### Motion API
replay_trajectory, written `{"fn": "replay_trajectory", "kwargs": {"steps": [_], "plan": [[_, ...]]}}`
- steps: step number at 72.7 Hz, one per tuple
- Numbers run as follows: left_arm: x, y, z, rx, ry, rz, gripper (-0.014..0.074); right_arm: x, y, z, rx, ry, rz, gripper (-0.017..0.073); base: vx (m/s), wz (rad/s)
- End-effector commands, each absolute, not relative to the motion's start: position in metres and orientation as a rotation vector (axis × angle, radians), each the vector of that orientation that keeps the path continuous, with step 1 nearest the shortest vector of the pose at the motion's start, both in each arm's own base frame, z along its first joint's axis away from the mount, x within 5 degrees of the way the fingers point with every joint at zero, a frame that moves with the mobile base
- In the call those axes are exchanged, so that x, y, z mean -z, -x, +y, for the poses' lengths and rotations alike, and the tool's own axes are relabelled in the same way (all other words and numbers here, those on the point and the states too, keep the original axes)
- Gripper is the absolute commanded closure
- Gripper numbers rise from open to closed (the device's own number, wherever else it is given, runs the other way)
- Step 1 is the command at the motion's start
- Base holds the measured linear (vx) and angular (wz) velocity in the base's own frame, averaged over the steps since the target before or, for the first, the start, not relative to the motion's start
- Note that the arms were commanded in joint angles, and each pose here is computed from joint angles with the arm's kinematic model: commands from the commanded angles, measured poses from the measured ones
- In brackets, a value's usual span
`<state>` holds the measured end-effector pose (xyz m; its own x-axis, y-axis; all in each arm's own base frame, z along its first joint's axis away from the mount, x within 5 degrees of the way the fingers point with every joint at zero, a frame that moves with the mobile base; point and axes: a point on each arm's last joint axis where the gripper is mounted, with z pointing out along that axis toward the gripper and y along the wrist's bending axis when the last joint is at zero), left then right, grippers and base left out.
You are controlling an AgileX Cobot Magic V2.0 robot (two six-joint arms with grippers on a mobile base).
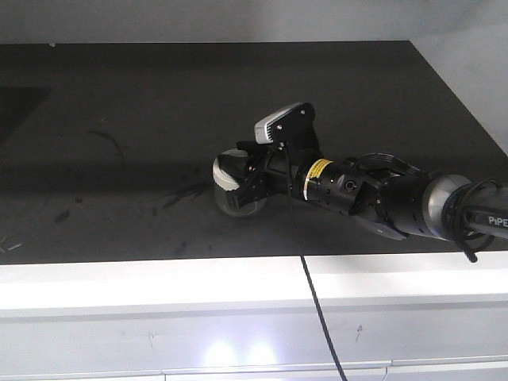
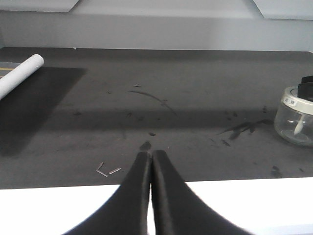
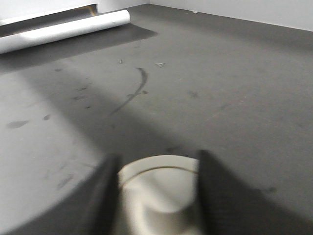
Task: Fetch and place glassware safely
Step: 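Reach the right gripper toward the white-lidded glass jar, then close the right gripper on the jar's white lid and lift it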
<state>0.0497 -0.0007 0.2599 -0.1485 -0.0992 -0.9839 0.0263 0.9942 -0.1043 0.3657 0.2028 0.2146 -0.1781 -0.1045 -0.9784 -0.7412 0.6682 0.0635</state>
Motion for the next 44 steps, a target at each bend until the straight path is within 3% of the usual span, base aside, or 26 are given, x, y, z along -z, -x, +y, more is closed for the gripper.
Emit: {"fn": "replay_trajectory", "kwargs": {"steps": [1, 7, 23, 44], "plan": [[-0.274, -0.050, -0.002, 0.130, 0.045, 1.631, 0.0601, -0.239, -0.366, 0.202, -0.674, 0.666, 1.608, 0.0444, 0.00, 0.00], [-0.274, -0.050, -0.002, 0.130, 0.045, 1.631, 0.0601, -0.239, -0.366, 0.202, -0.680, 0.655, 1.618, 0.0576, 0.00, 0.00], [-0.274, -0.050, -0.002, 0.130, 0.045, 1.631, 0.0601, -0.255, -0.361, 0.200, -0.690, 0.640, 1.585, 0.0567, 0.00, 0.00], [-0.274, -0.050, -0.002, 0.130, 0.045, 1.631, 0.0601, -0.338, -0.327, 0.178, -0.593, 0.606, 1.457, 0.0566, 0.00, 0.00]]}}
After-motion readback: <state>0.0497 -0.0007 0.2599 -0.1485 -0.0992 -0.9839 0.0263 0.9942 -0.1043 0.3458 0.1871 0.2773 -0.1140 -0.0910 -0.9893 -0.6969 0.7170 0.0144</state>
